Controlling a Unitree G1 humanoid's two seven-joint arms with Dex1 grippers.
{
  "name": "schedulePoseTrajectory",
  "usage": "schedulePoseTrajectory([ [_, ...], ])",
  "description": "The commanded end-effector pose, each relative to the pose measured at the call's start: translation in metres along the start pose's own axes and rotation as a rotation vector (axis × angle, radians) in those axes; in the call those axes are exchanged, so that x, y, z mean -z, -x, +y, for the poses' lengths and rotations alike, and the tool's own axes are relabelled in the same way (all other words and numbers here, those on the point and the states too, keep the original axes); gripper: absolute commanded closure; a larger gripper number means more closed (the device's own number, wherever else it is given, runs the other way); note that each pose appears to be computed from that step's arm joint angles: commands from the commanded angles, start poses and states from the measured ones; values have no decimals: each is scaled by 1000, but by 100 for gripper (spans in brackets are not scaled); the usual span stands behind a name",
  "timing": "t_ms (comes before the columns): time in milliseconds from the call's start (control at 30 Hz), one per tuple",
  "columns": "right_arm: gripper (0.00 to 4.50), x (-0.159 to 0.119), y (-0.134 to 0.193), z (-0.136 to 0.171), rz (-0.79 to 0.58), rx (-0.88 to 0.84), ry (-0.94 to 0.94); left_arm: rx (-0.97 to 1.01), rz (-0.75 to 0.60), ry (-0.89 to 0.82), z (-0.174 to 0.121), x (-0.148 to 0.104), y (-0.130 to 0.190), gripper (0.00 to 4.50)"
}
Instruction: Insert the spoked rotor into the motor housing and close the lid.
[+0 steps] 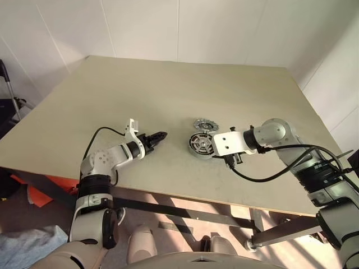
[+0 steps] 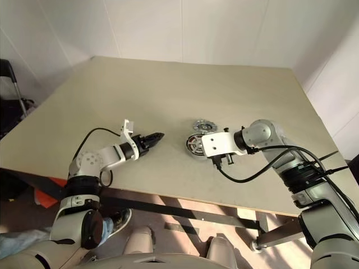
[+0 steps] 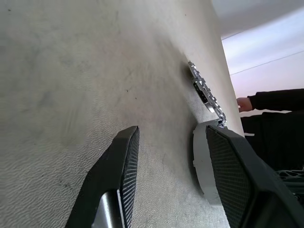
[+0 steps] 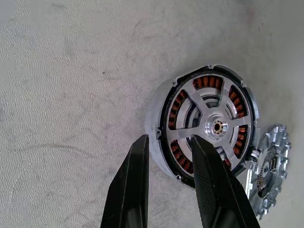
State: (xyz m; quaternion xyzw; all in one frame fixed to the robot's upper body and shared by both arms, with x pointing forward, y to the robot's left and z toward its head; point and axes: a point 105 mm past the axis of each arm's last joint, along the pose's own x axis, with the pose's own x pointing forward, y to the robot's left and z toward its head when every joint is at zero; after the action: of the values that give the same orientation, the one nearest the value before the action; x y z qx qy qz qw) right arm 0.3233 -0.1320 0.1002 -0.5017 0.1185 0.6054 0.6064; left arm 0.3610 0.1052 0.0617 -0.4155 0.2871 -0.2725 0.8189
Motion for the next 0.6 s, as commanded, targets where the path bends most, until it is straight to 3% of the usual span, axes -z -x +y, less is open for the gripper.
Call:
schedulePoseTrajectory([
  [33,295,-4,-1,-9,-8,17,25,38,-26,-24,-12,-8,1,213],
  [600,295,15,4,-7,43,23,13,29,-17,-22,-12,-5,0,213],
])
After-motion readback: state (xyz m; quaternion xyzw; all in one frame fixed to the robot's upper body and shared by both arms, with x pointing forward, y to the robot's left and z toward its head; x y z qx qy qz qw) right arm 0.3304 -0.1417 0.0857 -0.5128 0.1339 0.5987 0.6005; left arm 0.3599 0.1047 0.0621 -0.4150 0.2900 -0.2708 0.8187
